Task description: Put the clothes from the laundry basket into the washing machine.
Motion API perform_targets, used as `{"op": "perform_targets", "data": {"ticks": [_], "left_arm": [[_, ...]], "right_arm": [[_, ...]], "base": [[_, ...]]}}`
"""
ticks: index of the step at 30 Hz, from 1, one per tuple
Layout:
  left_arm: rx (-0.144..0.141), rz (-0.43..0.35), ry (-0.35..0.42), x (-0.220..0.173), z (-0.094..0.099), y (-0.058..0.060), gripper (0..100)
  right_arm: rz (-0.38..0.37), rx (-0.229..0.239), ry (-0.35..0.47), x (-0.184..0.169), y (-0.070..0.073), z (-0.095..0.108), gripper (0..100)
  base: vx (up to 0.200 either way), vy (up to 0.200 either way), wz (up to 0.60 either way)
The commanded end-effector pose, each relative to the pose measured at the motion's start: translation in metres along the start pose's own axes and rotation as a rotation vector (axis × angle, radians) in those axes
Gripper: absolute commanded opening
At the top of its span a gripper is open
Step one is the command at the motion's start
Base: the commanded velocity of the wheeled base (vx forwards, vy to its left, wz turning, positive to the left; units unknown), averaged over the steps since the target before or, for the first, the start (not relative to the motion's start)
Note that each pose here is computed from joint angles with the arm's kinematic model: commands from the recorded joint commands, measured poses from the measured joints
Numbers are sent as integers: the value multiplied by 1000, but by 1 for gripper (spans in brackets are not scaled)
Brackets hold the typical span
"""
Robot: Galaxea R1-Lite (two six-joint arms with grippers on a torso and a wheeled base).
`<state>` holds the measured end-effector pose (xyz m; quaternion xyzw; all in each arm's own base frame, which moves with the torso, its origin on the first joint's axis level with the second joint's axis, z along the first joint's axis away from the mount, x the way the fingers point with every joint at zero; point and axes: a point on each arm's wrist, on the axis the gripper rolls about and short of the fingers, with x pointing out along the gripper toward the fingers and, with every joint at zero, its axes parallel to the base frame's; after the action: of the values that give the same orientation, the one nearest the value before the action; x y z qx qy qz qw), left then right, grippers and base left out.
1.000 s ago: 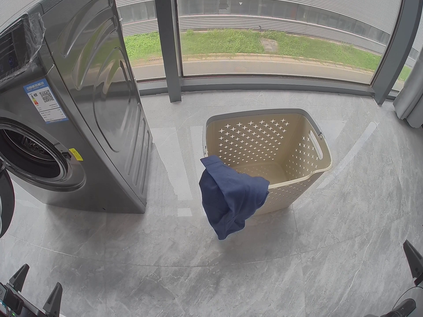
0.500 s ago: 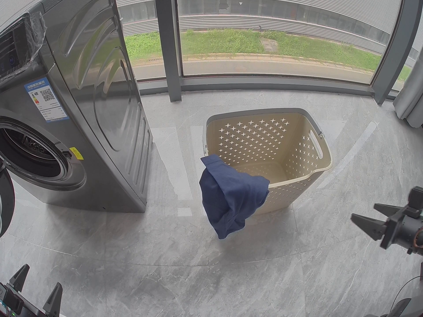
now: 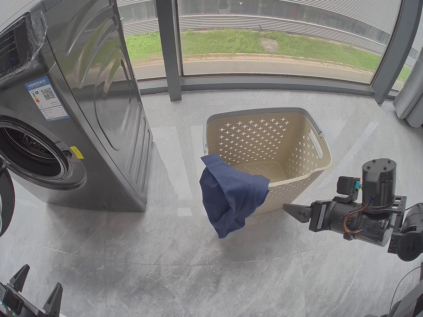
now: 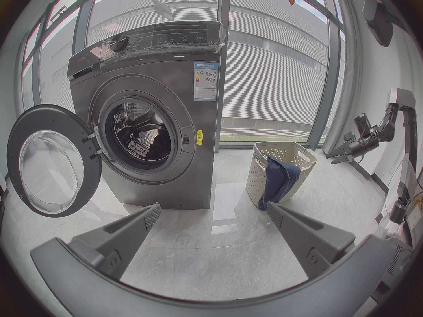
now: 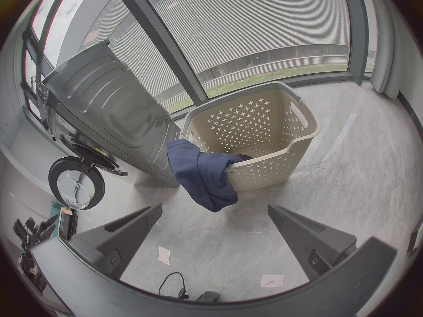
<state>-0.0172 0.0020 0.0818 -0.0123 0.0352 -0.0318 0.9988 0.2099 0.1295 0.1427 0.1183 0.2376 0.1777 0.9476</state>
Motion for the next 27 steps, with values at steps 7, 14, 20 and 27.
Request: {"op": "perform_targets", "data": {"ticks": [7, 14, 20, 27], "left_arm": [[0, -1, 19, 1, -5, 0, 100], [-2, -7, 20, 1, -5, 0, 100], [-2, -7, 18, 1, -4, 0, 100], [-2, -7, 20, 1, -5, 0, 100]], "right_arm": [[-26, -8, 68, 62, 2, -21, 100], [-34, -6, 83, 92, 4, -25, 100], [-25, -4, 42, 123, 5, -30, 100], [-36, -11, 37, 143, 10, -34, 100]], "base": [[0, 0, 0], [0, 0, 0], [0, 0, 0], [0, 0, 0]]}}
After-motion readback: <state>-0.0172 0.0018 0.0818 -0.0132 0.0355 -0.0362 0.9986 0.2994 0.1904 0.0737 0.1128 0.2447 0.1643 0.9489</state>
